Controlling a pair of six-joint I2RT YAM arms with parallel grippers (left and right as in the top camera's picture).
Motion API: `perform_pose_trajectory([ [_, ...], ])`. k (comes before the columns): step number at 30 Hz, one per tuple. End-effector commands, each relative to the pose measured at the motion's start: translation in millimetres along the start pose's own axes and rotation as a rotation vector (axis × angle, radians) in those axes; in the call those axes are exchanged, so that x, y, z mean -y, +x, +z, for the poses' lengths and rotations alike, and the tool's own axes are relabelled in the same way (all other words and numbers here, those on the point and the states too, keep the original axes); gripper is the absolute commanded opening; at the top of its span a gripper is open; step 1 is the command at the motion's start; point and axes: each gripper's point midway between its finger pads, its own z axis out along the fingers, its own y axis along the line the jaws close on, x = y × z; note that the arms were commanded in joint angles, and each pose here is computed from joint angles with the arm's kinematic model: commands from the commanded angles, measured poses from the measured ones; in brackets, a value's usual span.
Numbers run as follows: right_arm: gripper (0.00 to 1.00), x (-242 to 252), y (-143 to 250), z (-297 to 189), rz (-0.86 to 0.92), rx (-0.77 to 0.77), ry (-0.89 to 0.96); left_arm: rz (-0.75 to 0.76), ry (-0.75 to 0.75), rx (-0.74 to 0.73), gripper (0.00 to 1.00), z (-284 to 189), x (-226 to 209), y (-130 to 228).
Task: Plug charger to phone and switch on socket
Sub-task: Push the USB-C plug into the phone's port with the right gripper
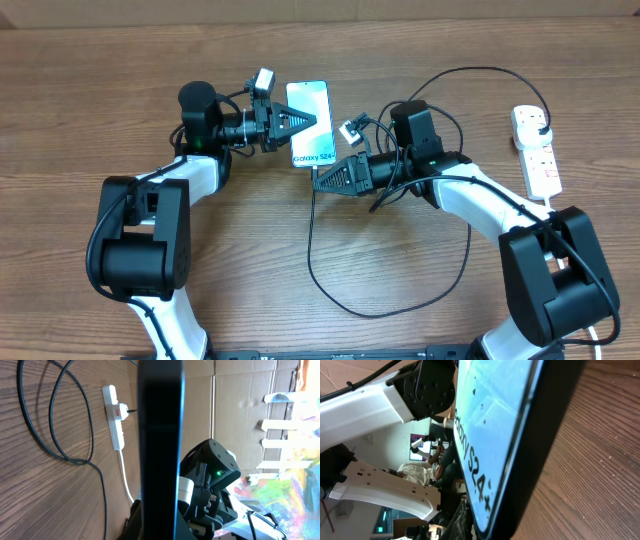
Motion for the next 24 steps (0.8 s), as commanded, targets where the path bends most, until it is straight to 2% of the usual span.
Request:
perform_pose_trajectory([
  [1,0.04,6.3,-4.0,-2.5,-0.003,0.020,0.017,0.043,0.025,-0.100,0.05,2.5,6.3,13.3],
  [24,0.04,10.9,-10.0,-2.8,-0.028,0.047,0.050,0.050,0.034,-0.142,0.04,1.6,6.8,20.9],
])
